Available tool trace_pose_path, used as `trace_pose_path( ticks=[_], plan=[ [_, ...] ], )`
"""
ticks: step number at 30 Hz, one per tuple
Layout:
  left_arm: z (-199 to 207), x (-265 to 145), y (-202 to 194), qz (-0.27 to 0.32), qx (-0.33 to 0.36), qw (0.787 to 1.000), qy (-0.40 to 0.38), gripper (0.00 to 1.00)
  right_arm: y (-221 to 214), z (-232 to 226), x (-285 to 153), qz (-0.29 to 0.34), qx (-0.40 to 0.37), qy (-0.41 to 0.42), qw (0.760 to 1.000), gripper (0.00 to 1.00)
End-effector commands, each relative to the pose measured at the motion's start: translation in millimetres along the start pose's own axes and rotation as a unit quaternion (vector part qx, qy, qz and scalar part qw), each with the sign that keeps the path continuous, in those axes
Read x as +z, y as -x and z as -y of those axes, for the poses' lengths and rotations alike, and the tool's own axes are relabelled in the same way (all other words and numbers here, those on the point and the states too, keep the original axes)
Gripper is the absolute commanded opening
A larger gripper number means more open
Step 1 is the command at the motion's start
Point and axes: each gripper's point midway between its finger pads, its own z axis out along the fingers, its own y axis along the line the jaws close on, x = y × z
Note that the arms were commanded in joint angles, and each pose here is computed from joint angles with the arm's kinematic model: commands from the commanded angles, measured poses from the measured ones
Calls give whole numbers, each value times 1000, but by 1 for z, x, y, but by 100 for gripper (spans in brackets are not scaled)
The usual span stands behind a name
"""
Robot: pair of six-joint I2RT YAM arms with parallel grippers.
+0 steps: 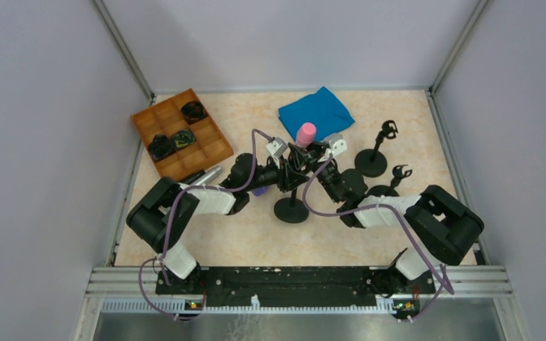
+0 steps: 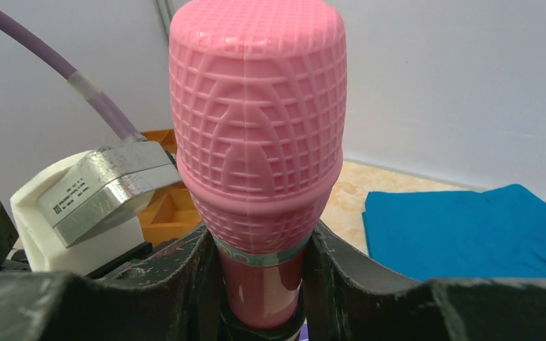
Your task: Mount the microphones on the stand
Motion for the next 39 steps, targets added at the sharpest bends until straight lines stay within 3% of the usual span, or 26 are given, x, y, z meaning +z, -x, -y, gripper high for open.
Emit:
trace_pose_path(
  ticks=[1,12,20,24,28,31,39],
  plan=[
    [48,9,28,36,79,993,-84,0,-194,-7,-115,-358,-47,54,931,0],
    [47,9,25,33,77,993,-84,0,-204,-7,-120,-367,-46,56,928,0],
    [45,9,24,33,75,993,-80,0,-183,-12,-111,-344,-43,66,936,0],
    [43,8,21,31,72,994,-75,0,-138,-35,-90,-306,-53,107,945,0],
    [42,6,17,31,68,995,-70,0,-77,-46,-70,-233,-38,118,965,13],
    [40,4,16,31,66,995,-65,0,-39,-51,-63,-191,-30,122,973,18],
    [39,5,15,35,55,996,-62,0,24,-54,-61,-127,-12,125,984,36]
  ],
)
